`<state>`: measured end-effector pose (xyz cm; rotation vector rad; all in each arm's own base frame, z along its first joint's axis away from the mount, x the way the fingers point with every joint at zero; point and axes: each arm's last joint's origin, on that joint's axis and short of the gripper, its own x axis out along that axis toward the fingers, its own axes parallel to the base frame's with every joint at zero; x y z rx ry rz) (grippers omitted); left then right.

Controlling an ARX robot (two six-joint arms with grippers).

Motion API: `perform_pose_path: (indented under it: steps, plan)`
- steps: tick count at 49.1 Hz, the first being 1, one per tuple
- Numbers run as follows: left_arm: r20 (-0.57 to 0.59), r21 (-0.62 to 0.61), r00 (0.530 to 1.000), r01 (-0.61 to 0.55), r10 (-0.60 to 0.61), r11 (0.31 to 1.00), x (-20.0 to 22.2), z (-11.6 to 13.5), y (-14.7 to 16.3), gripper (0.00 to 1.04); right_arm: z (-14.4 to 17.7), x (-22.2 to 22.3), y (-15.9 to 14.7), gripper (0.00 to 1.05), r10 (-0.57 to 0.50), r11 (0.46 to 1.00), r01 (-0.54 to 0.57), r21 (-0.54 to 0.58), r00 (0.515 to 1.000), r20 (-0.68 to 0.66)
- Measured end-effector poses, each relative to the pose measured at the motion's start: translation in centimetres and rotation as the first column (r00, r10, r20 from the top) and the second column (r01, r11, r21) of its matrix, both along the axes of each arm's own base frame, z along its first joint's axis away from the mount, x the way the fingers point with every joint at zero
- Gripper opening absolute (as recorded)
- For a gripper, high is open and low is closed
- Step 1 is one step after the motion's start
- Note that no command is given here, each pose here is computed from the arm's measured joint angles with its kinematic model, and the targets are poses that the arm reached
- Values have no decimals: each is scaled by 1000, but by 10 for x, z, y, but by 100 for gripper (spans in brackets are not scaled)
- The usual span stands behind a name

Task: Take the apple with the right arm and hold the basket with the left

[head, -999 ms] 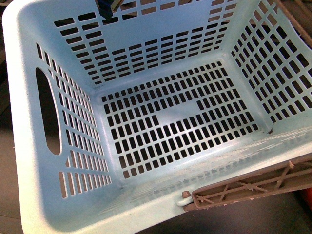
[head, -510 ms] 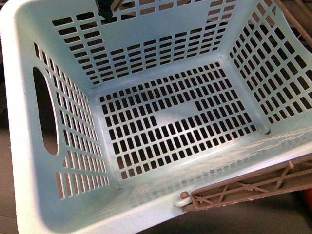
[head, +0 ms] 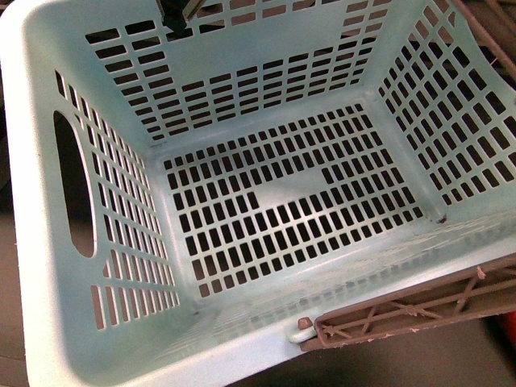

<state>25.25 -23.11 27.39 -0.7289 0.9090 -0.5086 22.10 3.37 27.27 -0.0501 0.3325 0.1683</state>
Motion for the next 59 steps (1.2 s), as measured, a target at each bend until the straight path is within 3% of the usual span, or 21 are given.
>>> perform_pose_path:
  steps: [8, 21, 29, 38, 48, 56, 59]
  plan:
    - [0, 0, 1000, 0, 0, 1000, 0, 0, 0, 17, -21, 2, 30, 79, 68, 998, -68, 12, 996, -53]
    - [-1, -1, 1000, 2, -2, 1000, 0, 0, 0, 17, -37, 9, 51, 79, 86, 996, -84, 32, 992, -93]
    - [0, 0, 1000, 0, 0, 1000, 0, 0, 0, 17, -38, 8, 53, 98, 81, 996, -77, 50, 992, -93]
    - [2, 2, 1000, 2, -2, 1000, 0, 0, 0, 17, -27, -1, 40, 96, -17, 997, 20, 76, 999, -47]
    - [2, 11, 1000, -2, 2, 1000, 1, -2, 0, 17, -13, -32, 8, 96, -255, 959, 250, 132, 967, 23]
    - [1, 9, 1000, -1, 1, 1000, 1, -2, 0, 17, -10, -37, 5, 96, -269, 953, 258, 161, 962, 45]
    - [0, 8, 1000, 4, -4, 1000, 0, -2, -1, 17, -15, -37, 3, 88, -220, 967, 198, 163, 967, 130]
